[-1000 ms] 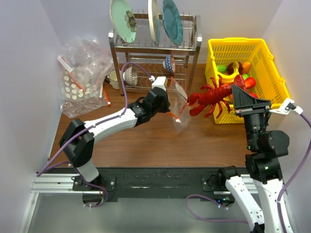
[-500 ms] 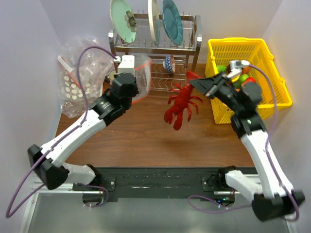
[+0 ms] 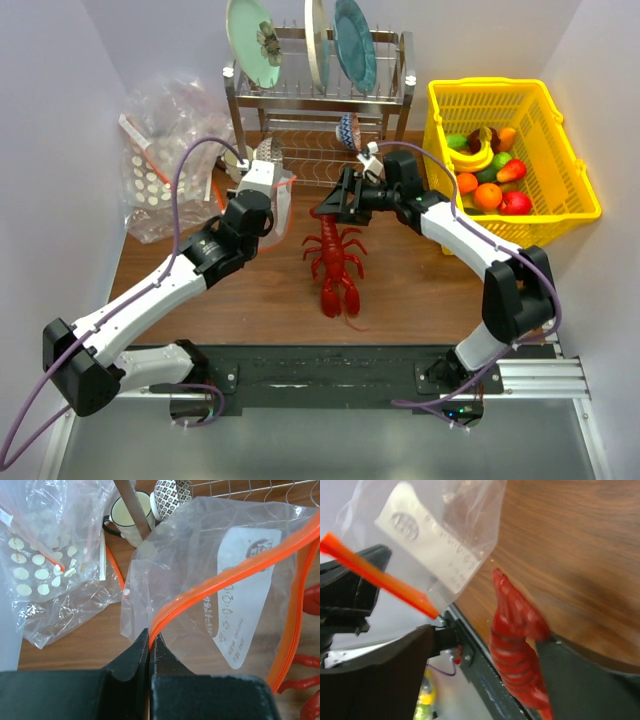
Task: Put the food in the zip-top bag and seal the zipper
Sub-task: Place the fake lobster at the center of the board, then adjust the fake lobster at the center of the board.
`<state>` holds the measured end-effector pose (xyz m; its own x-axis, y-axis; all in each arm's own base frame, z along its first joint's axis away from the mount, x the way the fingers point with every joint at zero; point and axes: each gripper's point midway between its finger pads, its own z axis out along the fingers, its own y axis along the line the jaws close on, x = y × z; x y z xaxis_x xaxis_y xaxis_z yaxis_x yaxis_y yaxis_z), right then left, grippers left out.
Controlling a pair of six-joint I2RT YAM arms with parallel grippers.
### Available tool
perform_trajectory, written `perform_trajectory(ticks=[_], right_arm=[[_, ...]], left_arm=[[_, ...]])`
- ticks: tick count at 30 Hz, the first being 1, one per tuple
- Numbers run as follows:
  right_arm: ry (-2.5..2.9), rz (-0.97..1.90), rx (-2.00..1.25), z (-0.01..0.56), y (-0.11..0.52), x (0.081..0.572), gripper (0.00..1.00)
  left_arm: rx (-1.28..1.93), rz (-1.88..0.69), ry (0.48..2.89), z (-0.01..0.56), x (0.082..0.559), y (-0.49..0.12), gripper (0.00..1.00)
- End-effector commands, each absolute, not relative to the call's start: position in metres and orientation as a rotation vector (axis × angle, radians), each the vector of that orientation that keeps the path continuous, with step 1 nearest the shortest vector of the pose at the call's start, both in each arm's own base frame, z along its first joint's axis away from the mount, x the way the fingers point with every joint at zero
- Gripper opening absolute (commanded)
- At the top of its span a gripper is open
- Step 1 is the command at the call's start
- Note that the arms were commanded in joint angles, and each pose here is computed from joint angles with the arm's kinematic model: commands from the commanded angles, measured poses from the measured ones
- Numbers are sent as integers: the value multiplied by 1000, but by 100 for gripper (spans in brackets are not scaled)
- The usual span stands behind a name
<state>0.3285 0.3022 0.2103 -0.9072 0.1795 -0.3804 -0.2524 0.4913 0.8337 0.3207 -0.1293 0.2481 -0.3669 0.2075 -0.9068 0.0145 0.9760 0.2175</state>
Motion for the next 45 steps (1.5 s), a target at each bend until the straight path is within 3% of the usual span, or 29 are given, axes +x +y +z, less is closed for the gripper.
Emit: perform_trajectory(ticks=[1, 8, 17, 30, 39, 45], right_arm=[[2251, 1263, -219, 236, 299, 332, 94], [2314, 988, -221, 221, 260, 313, 95], [2414, 778, -261, 166, 227, 240, 98], [2553, 584, -276, 73, 223, 191, 66], [2557, 315, -364, 37, 235, 199, 60], [2525, 312, -393, 37, 252, 204, 61]], left_arm=[[136, 191, 1853, 277, 320, -122, 0], [197, 232, 1847, 279, 322, -122, 0], [263, 282, 1851, 274, 322, -119, 0], [152, 617, 1800, 292, 309, -64, 0], [142, 659, 1770, 306, 302, -53, 0], [224, 663, 1806, 288, 306, -64, 0]])
